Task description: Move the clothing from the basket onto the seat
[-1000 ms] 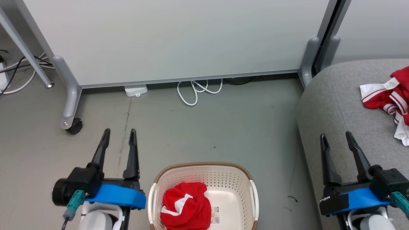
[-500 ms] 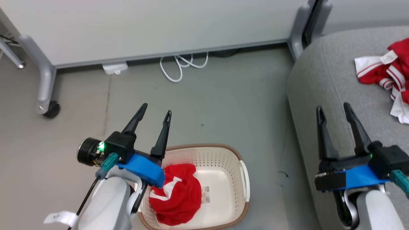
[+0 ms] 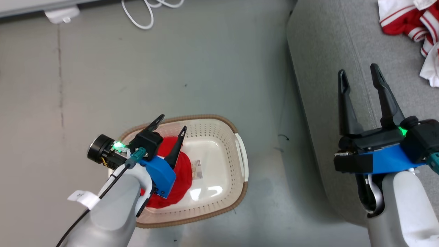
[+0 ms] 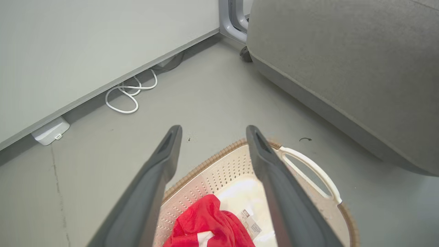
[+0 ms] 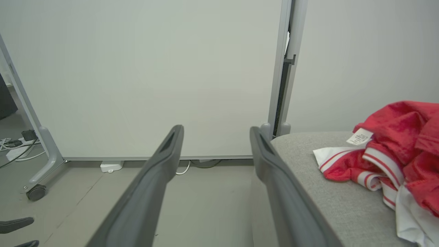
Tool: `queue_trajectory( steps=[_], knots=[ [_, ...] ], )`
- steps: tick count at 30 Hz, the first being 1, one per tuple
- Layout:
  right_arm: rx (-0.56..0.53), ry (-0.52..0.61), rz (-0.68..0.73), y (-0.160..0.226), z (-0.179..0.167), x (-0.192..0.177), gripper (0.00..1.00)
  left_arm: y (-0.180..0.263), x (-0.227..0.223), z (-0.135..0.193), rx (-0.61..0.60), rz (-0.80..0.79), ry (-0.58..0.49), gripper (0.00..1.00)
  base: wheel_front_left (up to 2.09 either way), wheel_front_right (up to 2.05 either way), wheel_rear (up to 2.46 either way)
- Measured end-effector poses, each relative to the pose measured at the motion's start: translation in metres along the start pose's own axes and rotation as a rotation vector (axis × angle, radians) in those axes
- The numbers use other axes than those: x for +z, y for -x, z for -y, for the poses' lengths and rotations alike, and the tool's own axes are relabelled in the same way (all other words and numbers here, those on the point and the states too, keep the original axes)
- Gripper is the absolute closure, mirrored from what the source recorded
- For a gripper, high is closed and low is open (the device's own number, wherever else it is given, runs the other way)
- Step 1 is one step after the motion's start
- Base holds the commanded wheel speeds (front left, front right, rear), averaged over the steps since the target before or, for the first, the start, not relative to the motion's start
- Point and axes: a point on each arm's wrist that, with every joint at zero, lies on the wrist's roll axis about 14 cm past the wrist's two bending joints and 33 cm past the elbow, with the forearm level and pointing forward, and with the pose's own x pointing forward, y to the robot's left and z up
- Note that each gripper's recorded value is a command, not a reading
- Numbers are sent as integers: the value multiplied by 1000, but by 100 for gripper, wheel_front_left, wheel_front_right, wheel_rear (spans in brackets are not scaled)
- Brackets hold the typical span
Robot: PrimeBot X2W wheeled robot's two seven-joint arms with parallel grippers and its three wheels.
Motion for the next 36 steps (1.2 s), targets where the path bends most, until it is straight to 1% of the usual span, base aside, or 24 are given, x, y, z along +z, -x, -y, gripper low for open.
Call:
queue_trajectory(
  steps=[1, 2, 4, 6, 7, 8, 10, 11, 12, 15, 22, 27, 33, 36],
  knots=[
    [0, 0, 0, 0, 0, 0, 0, 0, 0, 0, 0, 0, 0, 0, 0, 0, 0],
    [-3, 5, -12, -4, 2, -7, 0, -8, -19, 3, -30, -60, -16, 0, 0, 0, 0],
    [-3, 9, -19, -10, 4, -14, 0, -15, -38, 5, -60, -123, -35, 0, 0, 0, 0],
    [2, 13, -26, -16, 3, -21, 0, -21, -56, 7, -85, -174, -43, 0, 0, 0, 0],
    [2, 13, -26, -16, 3, -21, 0, -21, -56, 7, -85, -174, -43, 0, 0, 0, 0],
    [11, 17, -25, -24, 2, -27, 0, -25, -75, 5, -104, -235, -60, 0, 0, 0, 0],
    [15, 18, -25, -28, 1, -30, 0, -28, -84, 4, -110, -261, -62, 0, 0, 0, 0],
    [21, 21, -28, -34, 1, -37, 0, -31, -104, 2, -128, -321, -74, 0, 0, 0, 0],
    [21, 21, -28, -34, 1, -37, 0, -31, -104, 2, -128, -321, -74, 0, 0, 0, 0],
    [26, 27, -44, -41, 1, -52, 0, -29, -139, 0, -150, -447, -90, 0, 0, 0, 0],
    [28, 45, -95, -47, 5, -87, 0, -27, -199, -5, -205, -654, -148, 0, 0, 0, 0],
    [23, 64, -134, -47, 9, -110, 0, -33, -223, -15, -226, -733, -196, 0, 0, 0, 0],
    [28, 71, -171, -47, 10, -135, 0, -36, -253, -18, -220, -832, -185, 0, 0, 0, 0],
    [28, 75, -186, -46, 11, -145, 0, -41, -263, -18, -228, -849, -193, 0, 0, 0, 0]
  ],
)
